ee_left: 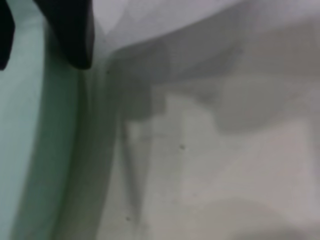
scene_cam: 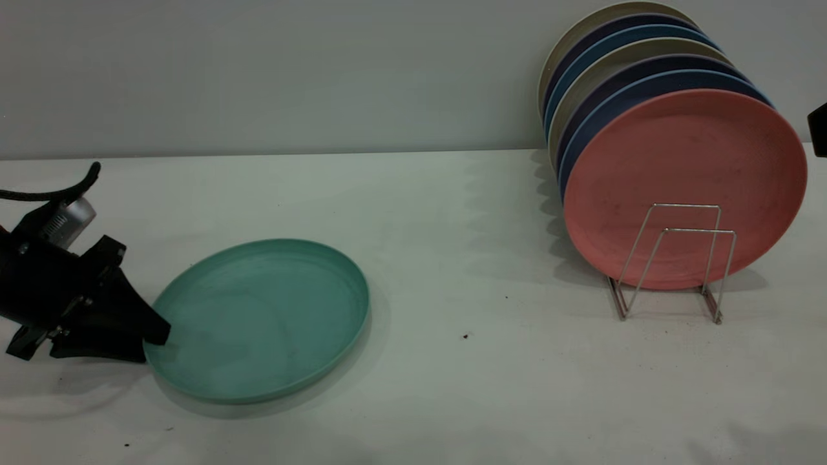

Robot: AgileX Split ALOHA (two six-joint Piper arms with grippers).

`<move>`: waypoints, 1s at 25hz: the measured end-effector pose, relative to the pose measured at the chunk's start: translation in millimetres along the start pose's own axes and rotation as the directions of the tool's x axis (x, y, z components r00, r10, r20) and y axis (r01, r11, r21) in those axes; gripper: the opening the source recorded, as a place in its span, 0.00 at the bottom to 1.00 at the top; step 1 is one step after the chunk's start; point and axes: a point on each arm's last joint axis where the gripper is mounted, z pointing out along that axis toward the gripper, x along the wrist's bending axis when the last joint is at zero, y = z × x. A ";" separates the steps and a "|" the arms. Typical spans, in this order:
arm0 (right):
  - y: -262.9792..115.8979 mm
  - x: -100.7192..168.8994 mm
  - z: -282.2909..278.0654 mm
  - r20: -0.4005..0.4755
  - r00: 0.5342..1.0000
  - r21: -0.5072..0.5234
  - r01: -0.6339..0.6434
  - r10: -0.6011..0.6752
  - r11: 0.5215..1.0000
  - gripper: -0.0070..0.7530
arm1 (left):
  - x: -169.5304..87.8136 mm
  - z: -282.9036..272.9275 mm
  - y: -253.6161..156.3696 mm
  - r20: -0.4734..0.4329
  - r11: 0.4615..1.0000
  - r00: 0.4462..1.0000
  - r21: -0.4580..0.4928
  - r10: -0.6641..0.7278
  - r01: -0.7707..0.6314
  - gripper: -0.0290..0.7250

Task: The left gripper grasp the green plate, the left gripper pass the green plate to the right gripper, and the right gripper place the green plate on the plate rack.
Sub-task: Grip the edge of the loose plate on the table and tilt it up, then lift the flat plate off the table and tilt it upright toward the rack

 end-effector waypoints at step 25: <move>-0.4 -3.0 17.0 -0.047 0.993 0.020 -0.104 0.105 0.994 0.50 | -68.2 -39.3 43.0 -0.024 0.949 0.959 -0.142 0.282 -0.283 0.06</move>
